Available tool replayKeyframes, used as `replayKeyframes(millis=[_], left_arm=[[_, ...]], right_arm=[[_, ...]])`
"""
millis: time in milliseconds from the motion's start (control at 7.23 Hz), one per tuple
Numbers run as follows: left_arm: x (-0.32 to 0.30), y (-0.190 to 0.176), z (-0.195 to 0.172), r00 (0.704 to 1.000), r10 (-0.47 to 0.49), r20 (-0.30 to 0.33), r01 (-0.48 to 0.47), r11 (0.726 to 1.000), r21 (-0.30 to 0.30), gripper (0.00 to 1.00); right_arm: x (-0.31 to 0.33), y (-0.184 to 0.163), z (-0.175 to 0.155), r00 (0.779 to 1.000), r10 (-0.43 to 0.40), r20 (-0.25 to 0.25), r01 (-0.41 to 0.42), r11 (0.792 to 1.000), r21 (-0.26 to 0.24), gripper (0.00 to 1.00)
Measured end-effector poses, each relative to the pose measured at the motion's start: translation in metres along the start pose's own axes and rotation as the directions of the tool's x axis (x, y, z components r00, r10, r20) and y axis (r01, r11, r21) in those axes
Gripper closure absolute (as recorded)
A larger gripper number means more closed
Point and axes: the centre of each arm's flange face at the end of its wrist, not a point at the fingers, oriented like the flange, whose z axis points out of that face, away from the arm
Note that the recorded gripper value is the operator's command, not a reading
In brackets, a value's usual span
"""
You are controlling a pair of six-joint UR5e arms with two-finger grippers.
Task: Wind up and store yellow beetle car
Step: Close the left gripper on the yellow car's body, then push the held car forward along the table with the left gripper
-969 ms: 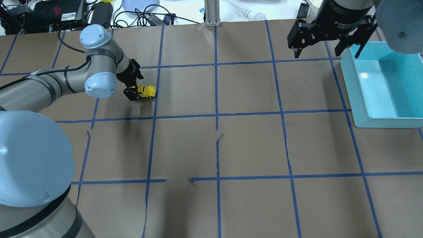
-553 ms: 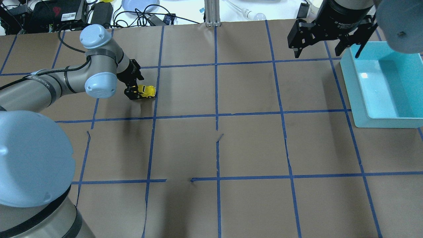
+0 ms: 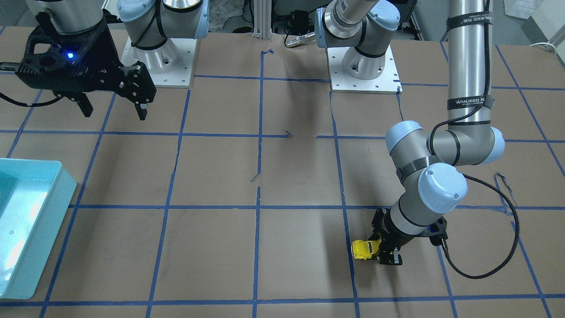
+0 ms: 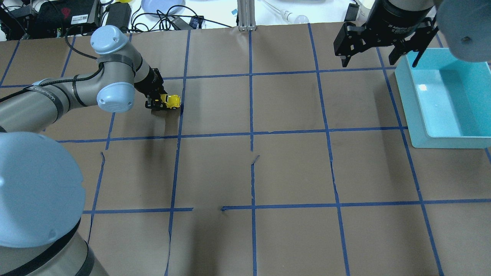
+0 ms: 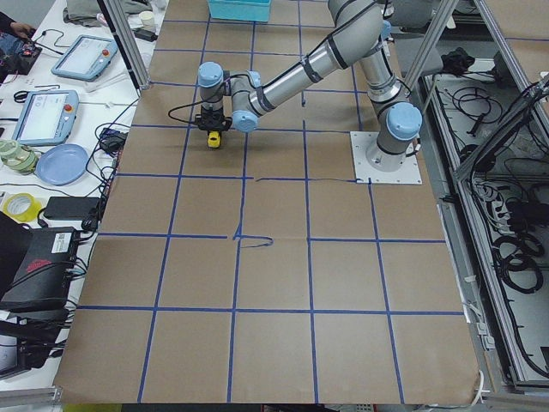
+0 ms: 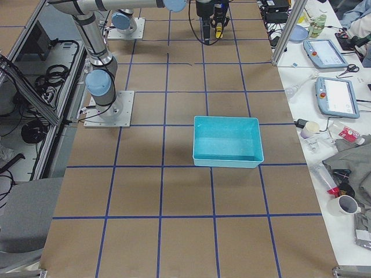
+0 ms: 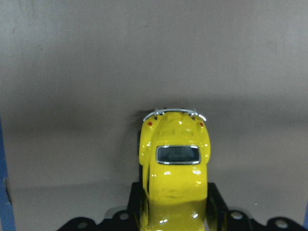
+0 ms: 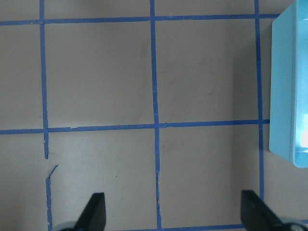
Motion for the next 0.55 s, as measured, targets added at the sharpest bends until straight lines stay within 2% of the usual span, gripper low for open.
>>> replayKeyframes(millis=[277, 553], left_arm=[[0.000, 0.039, -0.011, 1.000, 0.010, -0.023, -0.012, 0.993, -0.114, 1.00], [-0.004, 0.072, -0.005, 1.000, 0.027, -0.013, -0.030, 0.973, -0.228, 1.00]], right_arm=[[0.000, 0.000, 0.000, 1.000, 0.000, 0.000, 0.000, 1.000, 0.000, 0.00], [0.000, 0.000, 0.000, 1.000, 0.000, 0.000, 0.000, 1.000, 0.000, 0.00]])
